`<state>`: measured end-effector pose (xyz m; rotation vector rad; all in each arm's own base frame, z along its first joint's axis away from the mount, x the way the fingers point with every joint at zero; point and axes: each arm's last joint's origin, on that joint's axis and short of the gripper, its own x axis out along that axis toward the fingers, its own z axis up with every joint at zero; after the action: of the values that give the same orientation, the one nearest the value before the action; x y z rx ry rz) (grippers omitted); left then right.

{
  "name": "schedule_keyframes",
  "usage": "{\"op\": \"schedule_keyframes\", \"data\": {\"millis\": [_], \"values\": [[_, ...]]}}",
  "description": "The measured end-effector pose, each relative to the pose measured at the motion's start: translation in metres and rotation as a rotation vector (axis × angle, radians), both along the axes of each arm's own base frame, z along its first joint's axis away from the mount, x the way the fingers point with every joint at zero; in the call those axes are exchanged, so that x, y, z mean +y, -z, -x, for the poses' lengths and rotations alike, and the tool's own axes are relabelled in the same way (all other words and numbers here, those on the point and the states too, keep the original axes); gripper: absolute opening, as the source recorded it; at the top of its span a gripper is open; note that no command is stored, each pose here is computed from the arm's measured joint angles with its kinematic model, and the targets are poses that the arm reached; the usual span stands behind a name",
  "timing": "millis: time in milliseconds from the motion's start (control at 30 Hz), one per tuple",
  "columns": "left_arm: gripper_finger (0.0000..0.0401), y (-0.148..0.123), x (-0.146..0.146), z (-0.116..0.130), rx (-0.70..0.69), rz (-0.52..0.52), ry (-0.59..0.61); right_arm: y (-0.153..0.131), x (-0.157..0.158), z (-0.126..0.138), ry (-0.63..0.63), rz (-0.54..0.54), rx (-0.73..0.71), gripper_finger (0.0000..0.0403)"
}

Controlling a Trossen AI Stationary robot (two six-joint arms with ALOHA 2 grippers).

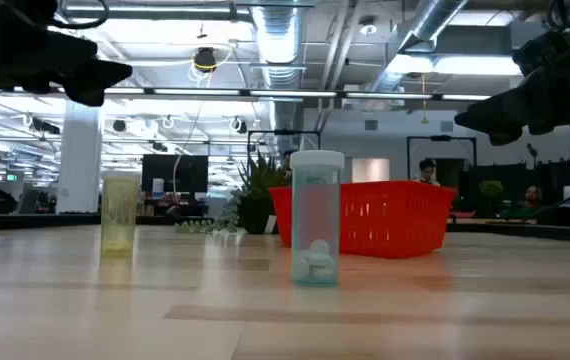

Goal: Pick and place pill bottles into a basket

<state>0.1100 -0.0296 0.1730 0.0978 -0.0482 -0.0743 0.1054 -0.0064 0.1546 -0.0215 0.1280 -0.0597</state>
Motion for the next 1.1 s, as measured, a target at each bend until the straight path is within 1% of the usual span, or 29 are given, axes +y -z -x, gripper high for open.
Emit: {"op": "schedule_keyframes", "data": {"millis": [167,400,567,700,800,1100], "values": [[0.0277,-0.008,0.001,0.007,-0.09,0.022,0.062,0.0,0.0,0.0,0.0,0.0,0.001,0.0173],[0.0277,-0.013,0.004,0.019,-0.157,0.042,0.067,0.0,0.0,0.0,0.0,0.0,0.0,0.0173],[0.0277,-0.007,0.005,0.017,-0.084,0.025,0.046,0.0,0.0,0.0,0.0,0.0,0.0,0.0173],[0.0277,-0.001,0.006,0.017,-0.012,0.049,0.01,0.0,0.0,0.0,0.0,0.0,0.0,0.0173],[0.0277,0.0,0.005,0.017,-0.004,0.067,0.017,0.0,0.0,0.0,0.0,0.0,0.0,0.0173],[0.0277,0.0,0.005,0.017,0.005,0.069,0.02,0.0,0.0,0.0,0.0,0.0,0.001,0.0173]]}}
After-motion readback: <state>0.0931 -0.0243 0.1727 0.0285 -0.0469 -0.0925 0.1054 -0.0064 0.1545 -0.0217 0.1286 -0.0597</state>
